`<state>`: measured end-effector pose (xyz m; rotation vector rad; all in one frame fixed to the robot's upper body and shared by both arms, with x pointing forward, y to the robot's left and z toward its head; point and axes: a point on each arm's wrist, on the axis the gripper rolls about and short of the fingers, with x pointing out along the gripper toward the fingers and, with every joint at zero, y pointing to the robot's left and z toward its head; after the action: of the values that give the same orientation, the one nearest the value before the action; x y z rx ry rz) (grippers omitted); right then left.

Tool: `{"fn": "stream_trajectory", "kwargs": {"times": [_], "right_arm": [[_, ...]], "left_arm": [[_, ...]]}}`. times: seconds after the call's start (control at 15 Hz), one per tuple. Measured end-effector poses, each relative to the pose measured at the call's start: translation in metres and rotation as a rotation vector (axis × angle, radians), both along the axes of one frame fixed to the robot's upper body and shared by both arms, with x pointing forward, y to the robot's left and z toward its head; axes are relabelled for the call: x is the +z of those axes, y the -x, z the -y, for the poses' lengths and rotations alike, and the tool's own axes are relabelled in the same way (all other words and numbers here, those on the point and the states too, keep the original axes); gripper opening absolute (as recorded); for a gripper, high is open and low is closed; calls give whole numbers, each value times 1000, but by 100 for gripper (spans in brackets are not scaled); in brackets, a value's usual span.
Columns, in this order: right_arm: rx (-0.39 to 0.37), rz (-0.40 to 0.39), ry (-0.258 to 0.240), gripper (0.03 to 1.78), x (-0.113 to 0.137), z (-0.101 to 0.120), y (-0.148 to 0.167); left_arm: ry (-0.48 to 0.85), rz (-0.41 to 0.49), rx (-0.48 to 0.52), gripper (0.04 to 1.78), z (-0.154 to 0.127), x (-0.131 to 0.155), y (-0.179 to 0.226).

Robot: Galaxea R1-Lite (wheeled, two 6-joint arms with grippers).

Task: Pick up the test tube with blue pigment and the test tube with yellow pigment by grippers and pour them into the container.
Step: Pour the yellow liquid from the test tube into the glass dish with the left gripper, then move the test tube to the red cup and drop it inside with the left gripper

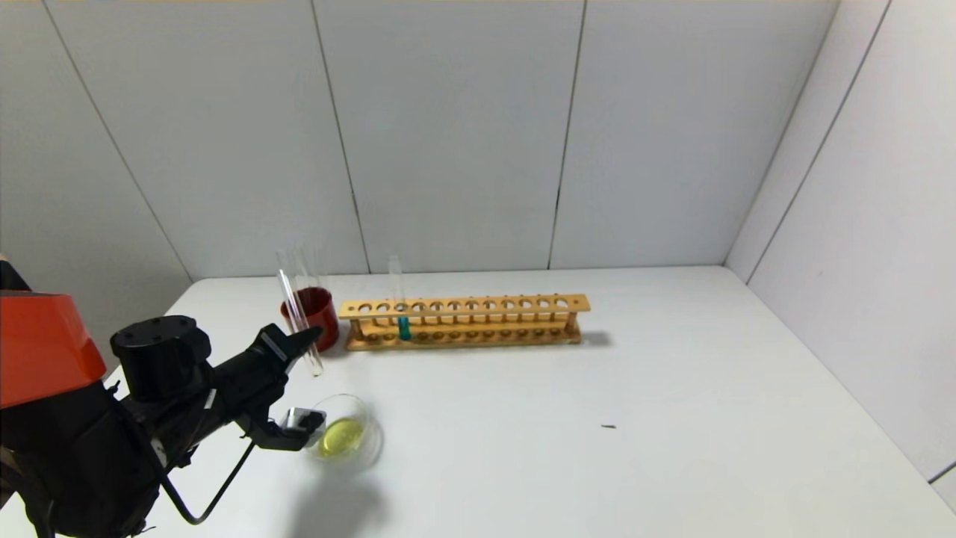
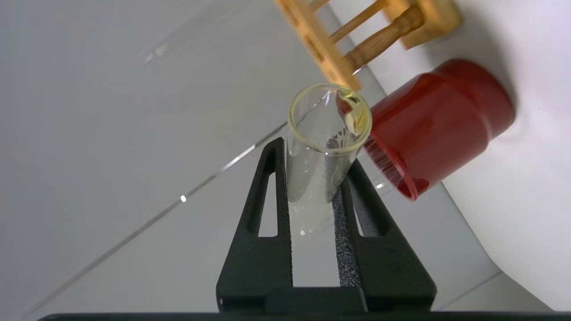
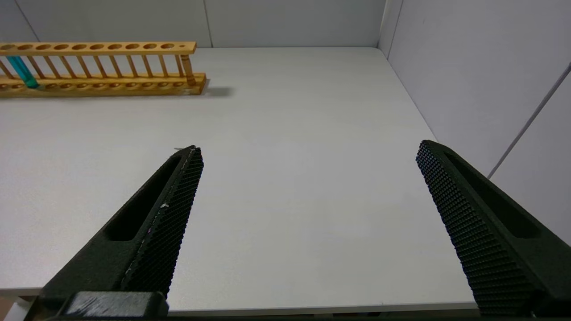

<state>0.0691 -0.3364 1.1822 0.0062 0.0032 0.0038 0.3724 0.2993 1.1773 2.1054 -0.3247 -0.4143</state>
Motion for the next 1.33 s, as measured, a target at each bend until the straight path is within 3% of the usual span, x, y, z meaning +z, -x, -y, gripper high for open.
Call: {"fn": "stream_trajectory", "kwargs": {"times": [0.27,0.47,0.67,0.8,1.0,1.13,1.33], "right_arm": [[0,0,0,175,0,0,0],[0,0,0,175,0,0,0],[0,0,0,175,0,0,0],[0,0,0,175,0,0,0],[0,0,0,175,0,0,0],[0,0,0,175,0,0,0],[0,0,0,175,0,0,0]], "left_arm": [[183,4,126,32,-3,24,14],[412,26,271,32,5,45,28],[777,58,409,32,35,64,34],[1066,158,496,32,52,90,24],[1418,261,521,32,65,136,0],[1615,223,511,32,69,162,-13],[1828,63,553,32,60,169,-24]]}}
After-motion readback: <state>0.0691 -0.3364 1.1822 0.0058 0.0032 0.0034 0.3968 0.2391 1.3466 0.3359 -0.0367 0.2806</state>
